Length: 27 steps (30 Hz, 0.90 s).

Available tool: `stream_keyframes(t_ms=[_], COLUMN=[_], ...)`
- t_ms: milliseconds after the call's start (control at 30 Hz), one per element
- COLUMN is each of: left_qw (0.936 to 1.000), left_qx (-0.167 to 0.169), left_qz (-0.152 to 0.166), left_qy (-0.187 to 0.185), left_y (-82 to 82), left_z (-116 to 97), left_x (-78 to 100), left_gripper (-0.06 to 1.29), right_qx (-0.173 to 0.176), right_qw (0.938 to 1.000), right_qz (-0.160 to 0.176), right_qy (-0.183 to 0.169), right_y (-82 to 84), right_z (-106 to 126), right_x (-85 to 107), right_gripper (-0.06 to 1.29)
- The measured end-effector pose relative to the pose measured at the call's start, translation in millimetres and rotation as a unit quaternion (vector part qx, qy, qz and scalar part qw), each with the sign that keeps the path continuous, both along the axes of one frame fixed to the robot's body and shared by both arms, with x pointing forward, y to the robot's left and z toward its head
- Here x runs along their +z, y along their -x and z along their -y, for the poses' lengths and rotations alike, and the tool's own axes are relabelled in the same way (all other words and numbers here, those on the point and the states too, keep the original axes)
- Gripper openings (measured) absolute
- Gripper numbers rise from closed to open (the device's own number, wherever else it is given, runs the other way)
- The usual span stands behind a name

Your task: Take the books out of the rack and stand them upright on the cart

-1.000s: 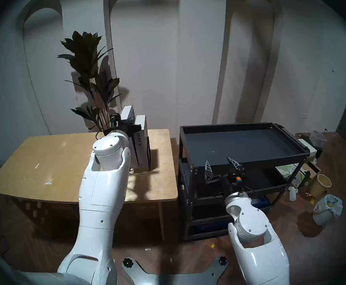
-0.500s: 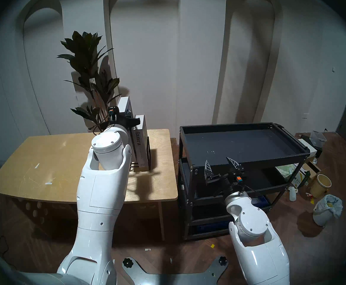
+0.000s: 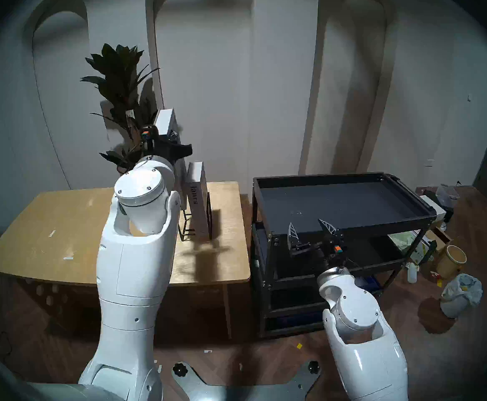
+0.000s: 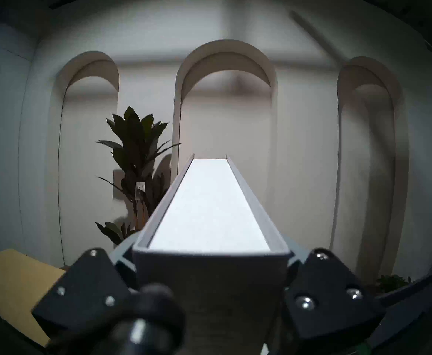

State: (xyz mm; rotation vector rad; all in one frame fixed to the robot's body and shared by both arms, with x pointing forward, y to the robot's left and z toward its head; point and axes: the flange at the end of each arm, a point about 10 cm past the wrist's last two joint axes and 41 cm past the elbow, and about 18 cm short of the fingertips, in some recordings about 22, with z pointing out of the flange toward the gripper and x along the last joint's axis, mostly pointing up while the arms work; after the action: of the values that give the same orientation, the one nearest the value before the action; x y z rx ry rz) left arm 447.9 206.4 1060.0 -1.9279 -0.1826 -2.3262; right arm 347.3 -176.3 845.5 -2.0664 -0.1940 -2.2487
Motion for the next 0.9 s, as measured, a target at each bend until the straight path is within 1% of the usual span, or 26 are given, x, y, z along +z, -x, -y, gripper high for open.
stream_keyframes(t_ms=[167, 267, 300, 400, 467, 500, 567, 667, 767, 900], left_qw=[0.9999, 0.9996, 0.9994, 0.9989, 0.9983, 0.9978, 0.9971, 0.9954, 0.9939, 0.9918], left_qx=[0.002, 0.0, -0.002, -0.007, -0.014, -0.021, -0.03, -0.051, -0.068, -0.093], left_qz=[0.011, 0.022, 0.027, 0.037, 0.043, 0.048, 0.052, 0.06, 0.063, 0.057], left_qy=[-0.009, -0.016, -0.02, -0.029, -0.036, -0.042, -0.047, -0.055, -0.06, -0.066], left_y=[11.5, 20.0, 24.0, 30.6, 33.3, 34.9, 36.2, 38.5, 38.1, 30.4], left_z=[3.2, 7.3, 10.0, 17.7, 26.4, 35.3, 45.3, 67.7, 86.4, 116.7], left_x=[18.6, 32.7, 39.6, 52.3, 60.4, 65.8, 70.7, 78.7, 82.6, 82.9], left_gripper=[0.54, 0.54, 0.54, 0.54, 0.54, 0.54, 0.54, 0.53, 0.53, 0.53], right_qx=[0.004, 0.009, 0.013, 0.025, 0.034, 0.041, 0.048, 0.06, 0.065, 0.067], right_qw=[1.0, 1.0, 0.9999, 0.9996, 0.9991, 0.9984, 0.9977, 0.9957, 0.9939, 0.9914], right_qz=[0.0, 0.0, 0.0, 0.005, 0.009, 0.014, 0.021, 0.038, 0.052, 0.071], right_qy=[-0.004, -0.004, -0.003, 0.011, 0.025, 0.035, 0.044, 0.06, 0.072, 0.087], right_y=[-0.1, -0.1, -0.2, 0.1, 0.4, 0.5, 0.4, -0.1, -0.8, -2.1], right_z=[-0.4, -0.9, -1.5, -4.7, -8.3, -11.8, -15.2, -21.6, -24.9, -27.7], right_x=[0.1, -0.1, 0.0, 0.6, 1.2, 2.8, 5.4, 13.4, 20.2, 28.2], right_gripper=[1.25, 1.25, 1.25, 1.25, 1.25, 1.25, 1.25, 1.25, 1.25, 1.25])
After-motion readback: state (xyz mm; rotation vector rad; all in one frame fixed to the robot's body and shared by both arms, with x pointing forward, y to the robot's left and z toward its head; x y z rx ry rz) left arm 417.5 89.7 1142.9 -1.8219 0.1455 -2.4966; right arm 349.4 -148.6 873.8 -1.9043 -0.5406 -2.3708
